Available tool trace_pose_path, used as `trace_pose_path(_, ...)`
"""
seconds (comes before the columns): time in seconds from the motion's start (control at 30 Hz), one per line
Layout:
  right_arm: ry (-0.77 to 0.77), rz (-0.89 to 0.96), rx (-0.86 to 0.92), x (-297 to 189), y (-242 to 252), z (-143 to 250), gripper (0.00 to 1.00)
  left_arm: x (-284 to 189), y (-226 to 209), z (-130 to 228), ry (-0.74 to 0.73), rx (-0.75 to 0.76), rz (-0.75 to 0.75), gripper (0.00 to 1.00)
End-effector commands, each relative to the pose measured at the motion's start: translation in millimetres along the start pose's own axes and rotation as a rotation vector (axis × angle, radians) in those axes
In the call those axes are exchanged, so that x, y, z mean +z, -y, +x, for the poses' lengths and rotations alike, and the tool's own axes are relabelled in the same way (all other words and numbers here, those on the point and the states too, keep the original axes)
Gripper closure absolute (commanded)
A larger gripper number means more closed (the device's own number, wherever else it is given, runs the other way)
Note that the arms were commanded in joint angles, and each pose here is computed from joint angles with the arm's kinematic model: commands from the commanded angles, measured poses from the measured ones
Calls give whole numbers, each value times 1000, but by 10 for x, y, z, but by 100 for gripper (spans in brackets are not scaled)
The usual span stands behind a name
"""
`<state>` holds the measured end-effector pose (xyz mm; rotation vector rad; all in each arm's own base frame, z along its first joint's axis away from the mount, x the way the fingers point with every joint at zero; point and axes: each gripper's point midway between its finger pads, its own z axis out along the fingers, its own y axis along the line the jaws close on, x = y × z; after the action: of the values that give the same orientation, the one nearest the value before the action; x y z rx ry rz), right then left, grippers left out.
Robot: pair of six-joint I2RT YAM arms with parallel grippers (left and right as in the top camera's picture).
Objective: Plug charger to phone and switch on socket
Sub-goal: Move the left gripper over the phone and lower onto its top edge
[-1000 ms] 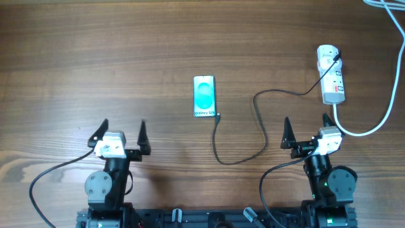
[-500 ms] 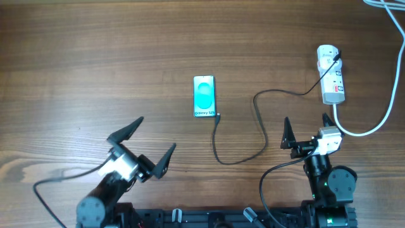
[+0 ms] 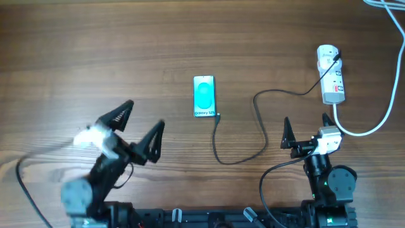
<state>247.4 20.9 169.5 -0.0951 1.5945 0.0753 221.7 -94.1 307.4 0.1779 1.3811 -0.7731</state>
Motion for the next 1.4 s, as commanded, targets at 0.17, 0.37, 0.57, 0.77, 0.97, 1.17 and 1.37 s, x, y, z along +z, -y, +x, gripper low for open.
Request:
trace_pose_path(0.17, 2, 12, -11, -1, 17, 0, 0, 622, 63, 147, -513, -312, 119, 0)
trace_pose_path(0.37, 2, 12, -11, -1, 17, 2, 1, 762, -237, 609, -670, -526, -62, 0)
trace_pose_path(0.57, 2, 12, -11, -1, 17, 2, 1, 944, -321, 726, -932, -440, -430, 0)
trace_pose_path(0.77, 2, 12, -11, -1, 17, 0, 0, 1167, -263, 1253, -1247, -311, -589, 0)
trace_pose_path(0.97, 2, 12, -11, -1, 17, 2, 0, 1104, -218, 1820, -1383, -389, -703, 0)
trace_pose_path(1.17, 2, 12, -11, -1, 17, 2, 0, 914, -305, 2121, -1521, -377, -787, 0)
trace_pose_path(1.37, 2, 12, -11, -1, 17, 2, 0, 1196, -402, 1976, -1449, -319, -809, 1)
